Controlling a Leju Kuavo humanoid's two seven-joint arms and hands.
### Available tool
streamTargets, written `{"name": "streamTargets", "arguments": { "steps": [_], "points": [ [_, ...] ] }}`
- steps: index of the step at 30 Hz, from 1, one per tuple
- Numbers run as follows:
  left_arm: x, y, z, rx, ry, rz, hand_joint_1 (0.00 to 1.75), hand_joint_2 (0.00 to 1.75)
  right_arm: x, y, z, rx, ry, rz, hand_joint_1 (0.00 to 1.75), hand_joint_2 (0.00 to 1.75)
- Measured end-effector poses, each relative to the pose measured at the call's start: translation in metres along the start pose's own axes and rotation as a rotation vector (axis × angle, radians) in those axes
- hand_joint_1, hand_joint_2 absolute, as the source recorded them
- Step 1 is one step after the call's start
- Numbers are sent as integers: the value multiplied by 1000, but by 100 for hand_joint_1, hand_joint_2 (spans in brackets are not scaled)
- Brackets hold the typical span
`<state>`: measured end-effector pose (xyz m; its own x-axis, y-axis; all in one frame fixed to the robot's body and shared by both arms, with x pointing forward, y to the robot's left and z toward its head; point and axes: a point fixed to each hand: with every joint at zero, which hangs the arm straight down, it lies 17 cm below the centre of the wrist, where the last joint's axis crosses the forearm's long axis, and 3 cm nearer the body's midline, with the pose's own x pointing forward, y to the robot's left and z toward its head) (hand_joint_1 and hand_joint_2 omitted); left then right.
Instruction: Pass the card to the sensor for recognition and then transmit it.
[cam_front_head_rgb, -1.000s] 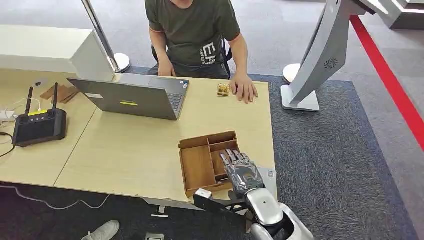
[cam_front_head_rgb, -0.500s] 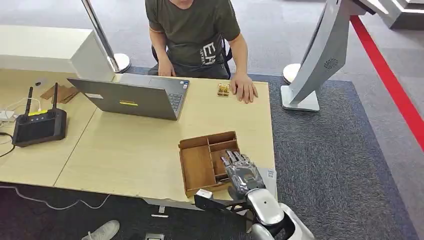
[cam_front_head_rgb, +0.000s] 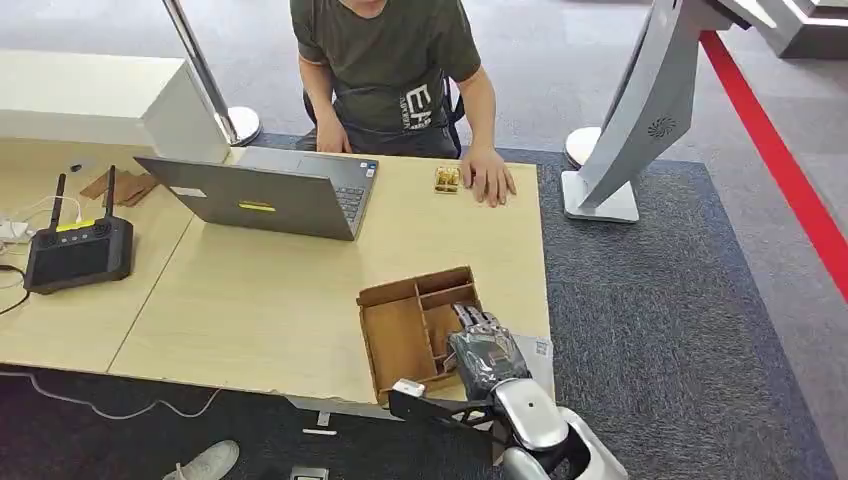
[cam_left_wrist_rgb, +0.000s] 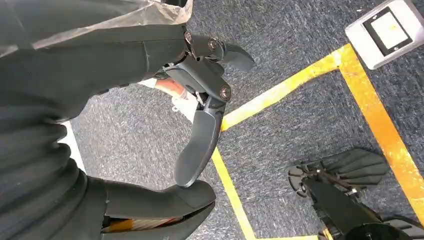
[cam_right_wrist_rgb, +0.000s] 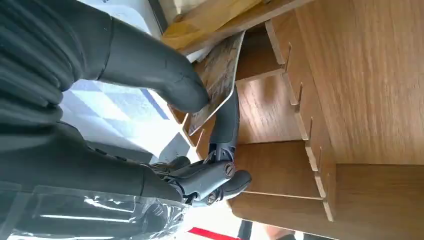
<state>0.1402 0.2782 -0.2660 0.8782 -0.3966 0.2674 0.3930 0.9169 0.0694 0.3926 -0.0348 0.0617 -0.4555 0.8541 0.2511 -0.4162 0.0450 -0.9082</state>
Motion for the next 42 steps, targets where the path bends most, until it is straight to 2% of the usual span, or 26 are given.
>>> {"name": "streamTargets", "arguments": {
  "steps": [9,21,30,42],
  "points": [
    [1,-1,0,-3,-2,0,0,175,6,-8,-6,-40,-19,-18,175,175],
    [3,-3,0,-12,-16,1,0,175,6,-58,-19,-207,-16,-24,175,175],
    [1,-3,1,-13,-15,2,0,175,-2,-92,-16,-290,8,-37,175,175],
    [8,-5,0,-24,-19,-17,0,175,10,-147,-20,-382,-15,-14,175,175]
  ]
}}
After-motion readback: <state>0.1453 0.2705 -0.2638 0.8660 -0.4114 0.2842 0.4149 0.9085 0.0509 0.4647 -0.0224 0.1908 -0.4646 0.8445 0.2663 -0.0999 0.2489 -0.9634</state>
